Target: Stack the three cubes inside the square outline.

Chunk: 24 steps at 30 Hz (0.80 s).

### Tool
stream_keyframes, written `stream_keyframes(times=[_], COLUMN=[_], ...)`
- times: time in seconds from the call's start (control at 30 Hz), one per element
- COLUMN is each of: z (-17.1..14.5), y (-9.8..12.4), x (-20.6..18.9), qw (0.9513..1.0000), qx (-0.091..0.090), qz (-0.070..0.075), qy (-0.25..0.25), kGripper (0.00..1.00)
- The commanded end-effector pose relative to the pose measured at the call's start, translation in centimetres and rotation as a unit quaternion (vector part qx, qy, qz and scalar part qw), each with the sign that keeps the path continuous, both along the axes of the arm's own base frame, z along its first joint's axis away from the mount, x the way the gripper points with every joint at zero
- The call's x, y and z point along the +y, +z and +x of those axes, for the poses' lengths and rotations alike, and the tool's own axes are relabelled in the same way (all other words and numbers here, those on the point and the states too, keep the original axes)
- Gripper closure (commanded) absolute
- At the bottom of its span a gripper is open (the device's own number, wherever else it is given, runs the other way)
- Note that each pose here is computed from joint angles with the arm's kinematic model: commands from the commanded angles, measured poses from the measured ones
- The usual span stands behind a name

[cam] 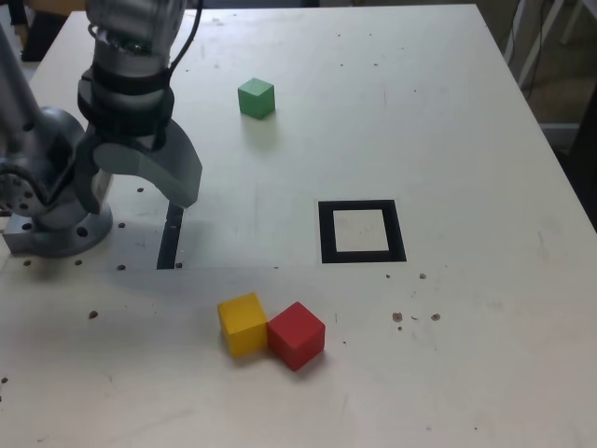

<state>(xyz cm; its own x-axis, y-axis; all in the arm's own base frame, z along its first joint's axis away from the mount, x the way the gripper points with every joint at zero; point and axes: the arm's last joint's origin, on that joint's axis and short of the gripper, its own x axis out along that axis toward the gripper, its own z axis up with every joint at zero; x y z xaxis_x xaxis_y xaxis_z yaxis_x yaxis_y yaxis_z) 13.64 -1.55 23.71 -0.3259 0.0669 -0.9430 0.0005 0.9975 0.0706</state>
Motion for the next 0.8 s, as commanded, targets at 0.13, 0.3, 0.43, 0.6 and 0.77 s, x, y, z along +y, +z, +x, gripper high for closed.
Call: stream_keyframes(times=[0.13, 0.3, 0.43, 0.6, 0.77], z=[0.0, -0.2, -0.5, -0.4, 0.5], y=[-0.1, 0.1, 0.5, 1.4, 1.8], x=[0.0, 0.1, -0.1, -1.0, -1.7], qw=[0.9999, 0.9999, 1.0, 0.9993, 0.9974], qx=[0.005, 0.007, -0.002, -0.026, -0.055], qz=[0.009, 0.014, 0.0, -0.024, -0.043], qy=[0.0, 0.0, 0.009, 0.015, 0.016], kGripper=[0.01, 0.01, 0.01, 0.01, 0.01])
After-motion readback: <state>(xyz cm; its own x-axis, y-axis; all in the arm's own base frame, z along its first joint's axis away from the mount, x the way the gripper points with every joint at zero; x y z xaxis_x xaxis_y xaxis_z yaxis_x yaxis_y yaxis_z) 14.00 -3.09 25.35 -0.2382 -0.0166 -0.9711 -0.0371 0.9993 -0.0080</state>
